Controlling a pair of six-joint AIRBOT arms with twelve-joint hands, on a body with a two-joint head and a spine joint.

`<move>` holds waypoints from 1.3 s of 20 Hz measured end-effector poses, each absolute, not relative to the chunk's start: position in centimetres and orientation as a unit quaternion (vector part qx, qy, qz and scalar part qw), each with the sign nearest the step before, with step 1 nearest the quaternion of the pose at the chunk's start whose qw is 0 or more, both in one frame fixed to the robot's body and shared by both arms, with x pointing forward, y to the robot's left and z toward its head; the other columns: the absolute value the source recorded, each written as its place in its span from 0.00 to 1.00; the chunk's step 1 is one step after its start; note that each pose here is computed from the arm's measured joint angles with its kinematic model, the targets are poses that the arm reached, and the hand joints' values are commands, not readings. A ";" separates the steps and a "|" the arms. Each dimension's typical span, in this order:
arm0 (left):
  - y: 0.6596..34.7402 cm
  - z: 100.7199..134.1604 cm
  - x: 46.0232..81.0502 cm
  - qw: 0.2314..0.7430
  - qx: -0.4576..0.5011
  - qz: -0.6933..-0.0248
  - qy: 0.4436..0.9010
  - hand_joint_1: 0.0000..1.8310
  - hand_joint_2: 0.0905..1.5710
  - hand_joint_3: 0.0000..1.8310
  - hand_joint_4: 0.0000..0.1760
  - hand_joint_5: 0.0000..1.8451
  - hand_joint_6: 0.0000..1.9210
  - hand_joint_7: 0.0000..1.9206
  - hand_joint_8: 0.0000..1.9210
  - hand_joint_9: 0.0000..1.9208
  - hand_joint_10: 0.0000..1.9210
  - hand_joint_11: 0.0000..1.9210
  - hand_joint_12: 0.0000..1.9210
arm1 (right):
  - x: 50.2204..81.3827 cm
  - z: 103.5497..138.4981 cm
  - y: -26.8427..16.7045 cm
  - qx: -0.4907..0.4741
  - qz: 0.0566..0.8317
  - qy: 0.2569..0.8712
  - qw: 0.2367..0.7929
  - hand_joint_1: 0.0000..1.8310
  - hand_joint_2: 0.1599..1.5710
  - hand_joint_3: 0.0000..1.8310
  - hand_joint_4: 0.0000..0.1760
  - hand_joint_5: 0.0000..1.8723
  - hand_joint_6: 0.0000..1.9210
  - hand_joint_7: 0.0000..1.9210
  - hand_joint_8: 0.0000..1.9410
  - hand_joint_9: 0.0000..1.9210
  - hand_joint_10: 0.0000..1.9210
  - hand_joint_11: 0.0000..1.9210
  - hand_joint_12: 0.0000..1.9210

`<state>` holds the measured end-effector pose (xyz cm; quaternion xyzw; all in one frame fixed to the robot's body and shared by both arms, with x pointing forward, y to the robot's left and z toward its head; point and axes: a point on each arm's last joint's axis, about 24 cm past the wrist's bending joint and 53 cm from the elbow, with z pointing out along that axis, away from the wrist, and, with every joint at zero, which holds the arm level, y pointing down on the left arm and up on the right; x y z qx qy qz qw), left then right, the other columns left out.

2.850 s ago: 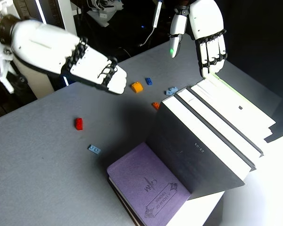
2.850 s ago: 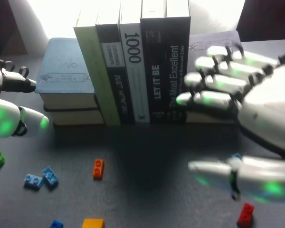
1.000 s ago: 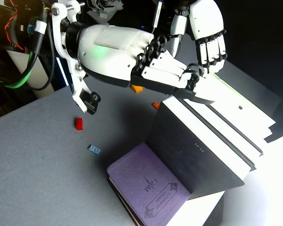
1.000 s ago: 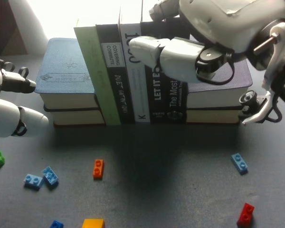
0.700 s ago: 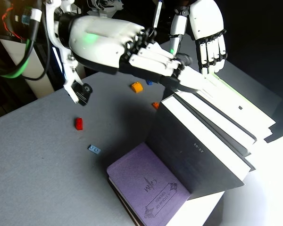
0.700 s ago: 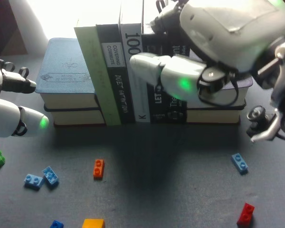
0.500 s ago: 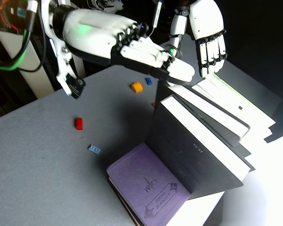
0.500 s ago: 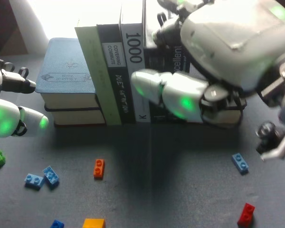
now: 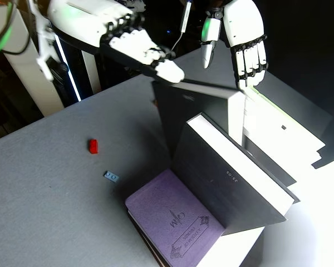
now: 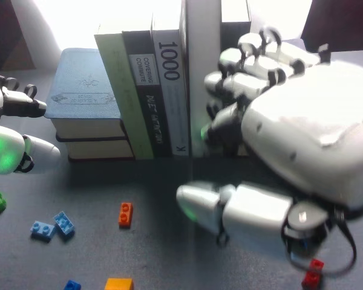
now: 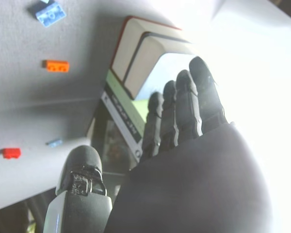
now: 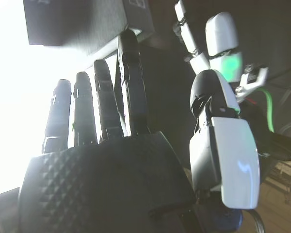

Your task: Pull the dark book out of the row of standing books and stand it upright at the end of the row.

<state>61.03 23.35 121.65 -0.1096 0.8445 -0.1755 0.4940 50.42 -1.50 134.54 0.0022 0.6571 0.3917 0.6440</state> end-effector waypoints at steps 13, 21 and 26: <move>23.4 121.6 61.0 0.494 -0.110 -0.175 0.845 0.00 0.78 0.00 0.00 0.07 0.00 0.05 0.00 0.05 0.00 0.00 0.22 | 47.4 128.3 -0.5 -0.044 0.343 0.739 0.578 0.04 0.73 0.00 0.00 0.42 0.02 0.15 0.01 0.05 0.01 0.00 0.00; 23.4 121.6 61.0 0.494 -0.110 -0.176 0.845 0.00 0.79 0.00 0.00 0.09 0.00 0.07 0.00 0.06 0.00 0.00 0.23 | 47.7 124.5 -0.9 -0.067 0.304 0.772 0.555 0.04 0.74 0.00 0.00 0.41 0.02 0.17 0.01 0.05 0.00 0.00 0.00; 23.4 121.6 61.0 0.494 -0.110 -0.175 0.845 0.00 0.79 0.00 0.00 0.07 0.00 0.06 0.00 0.06 0.00 0.00 0.25 | 50.3 123.9 -1.0 -0.052 0.306 0.775 0.551 0.01 0.74 0.00 0.00 0.41 0.02 0.15 0.00 0.05 0.00 0.00 0.00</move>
